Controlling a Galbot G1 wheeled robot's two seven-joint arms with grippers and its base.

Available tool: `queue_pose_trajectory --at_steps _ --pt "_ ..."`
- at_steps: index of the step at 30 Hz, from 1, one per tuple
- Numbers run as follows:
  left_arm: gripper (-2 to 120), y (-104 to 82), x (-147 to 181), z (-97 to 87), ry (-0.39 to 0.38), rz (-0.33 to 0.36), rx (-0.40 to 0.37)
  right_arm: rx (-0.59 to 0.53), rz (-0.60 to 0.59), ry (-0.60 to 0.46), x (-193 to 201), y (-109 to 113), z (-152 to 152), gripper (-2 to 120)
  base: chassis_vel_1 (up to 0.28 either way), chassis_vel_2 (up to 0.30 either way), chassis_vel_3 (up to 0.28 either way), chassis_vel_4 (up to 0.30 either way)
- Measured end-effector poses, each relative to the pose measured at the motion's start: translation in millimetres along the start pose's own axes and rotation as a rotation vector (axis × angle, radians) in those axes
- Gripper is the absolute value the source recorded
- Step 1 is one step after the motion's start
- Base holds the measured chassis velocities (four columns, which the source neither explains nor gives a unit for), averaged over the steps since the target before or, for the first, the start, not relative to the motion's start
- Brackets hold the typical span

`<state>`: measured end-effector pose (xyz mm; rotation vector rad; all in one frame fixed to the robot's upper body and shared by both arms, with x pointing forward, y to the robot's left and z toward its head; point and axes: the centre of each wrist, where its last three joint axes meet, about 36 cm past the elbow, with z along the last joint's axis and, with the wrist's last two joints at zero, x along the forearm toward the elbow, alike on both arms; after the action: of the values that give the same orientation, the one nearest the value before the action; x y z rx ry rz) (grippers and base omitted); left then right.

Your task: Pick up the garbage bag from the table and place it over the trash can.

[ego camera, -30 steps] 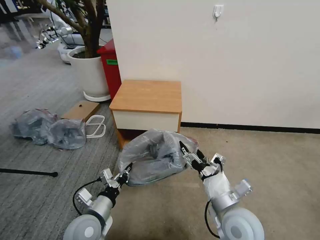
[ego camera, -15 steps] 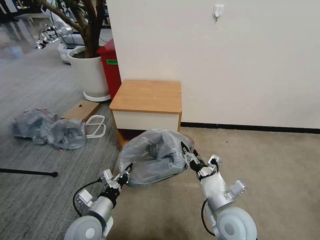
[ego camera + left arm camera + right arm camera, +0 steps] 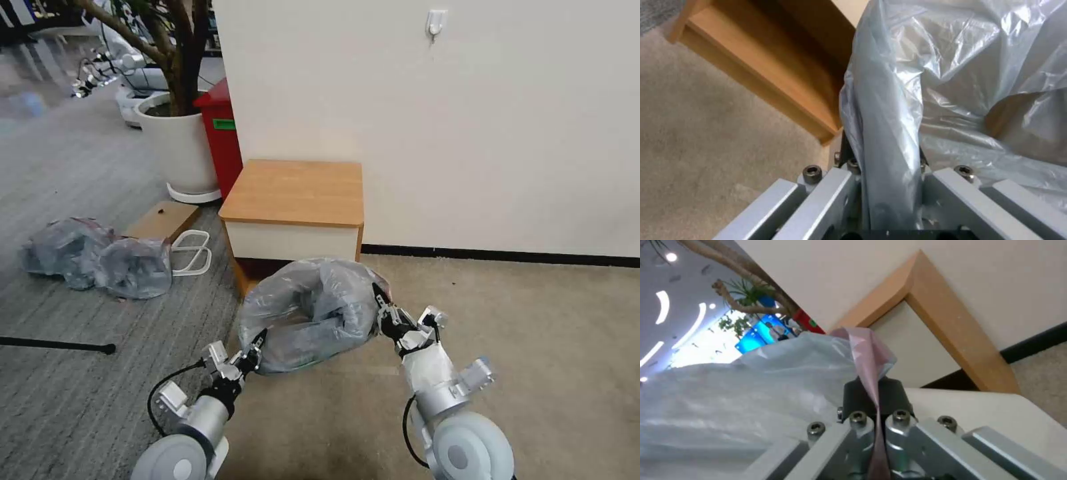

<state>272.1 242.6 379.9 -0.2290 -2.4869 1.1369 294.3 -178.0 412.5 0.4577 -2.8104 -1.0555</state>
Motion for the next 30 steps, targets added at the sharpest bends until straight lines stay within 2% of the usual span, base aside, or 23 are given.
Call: queue_pose_trajectory --at_steps 5,9,14,16,20,25,27,30 --pt "2 -1.9 2.8 0.8 0.003 0.021 0.003 0.019 0.017 0.009 -5.0 -8.0 2.1 0 0.000 0.000 0.000 0.000" --pt "2 -5.2 4.8 5.9 0.013 0.042 0.018 0.085 0.083 0.046 -21.9 -40.0 16.9 0 0.000 0.000 0.000 0.000" --pt "2 -6.6 5.2 6.0 0.012 0.046 0.019 0.105 0.101 0.059 -26.5 -50.6 20.8 0 0.000 0.000 0.000 0.000" --pt "2 -8.7 5.8 5.5 0.010 0.053 0.019 0.132 0.121 0.073 -30.7 -62.4 25.0 0 0.000 0.000 0.000 0.000" --pt "2 -9.1 5.6 6.0 0.010 0.055 0.022 0.153 0.134 0.084 -31.3 -68.7 28.9 0 0.000 0.000 0.000 0.000" --pt "3 -10.4 4.7 7.4 0.009 0.058 0.028 0.231 0.156 0.099 -30.5 -79.0 36.0 0 0.000 0.000 0.000 0.000" --pt "3 -11.2 4.0 7.6 0.010 0.062 0.031 0.316 0.181 0.109 -28.6 -86.7 40.3 7 0.000 0.000 0.000 0.000" --pt "3 -11.3 3.8 7.3 0.009 0.062 0.031 0.347 0.189 0.110 -25.4 -88.5 41.2 13 0.000 0.000 0.000 0.000"
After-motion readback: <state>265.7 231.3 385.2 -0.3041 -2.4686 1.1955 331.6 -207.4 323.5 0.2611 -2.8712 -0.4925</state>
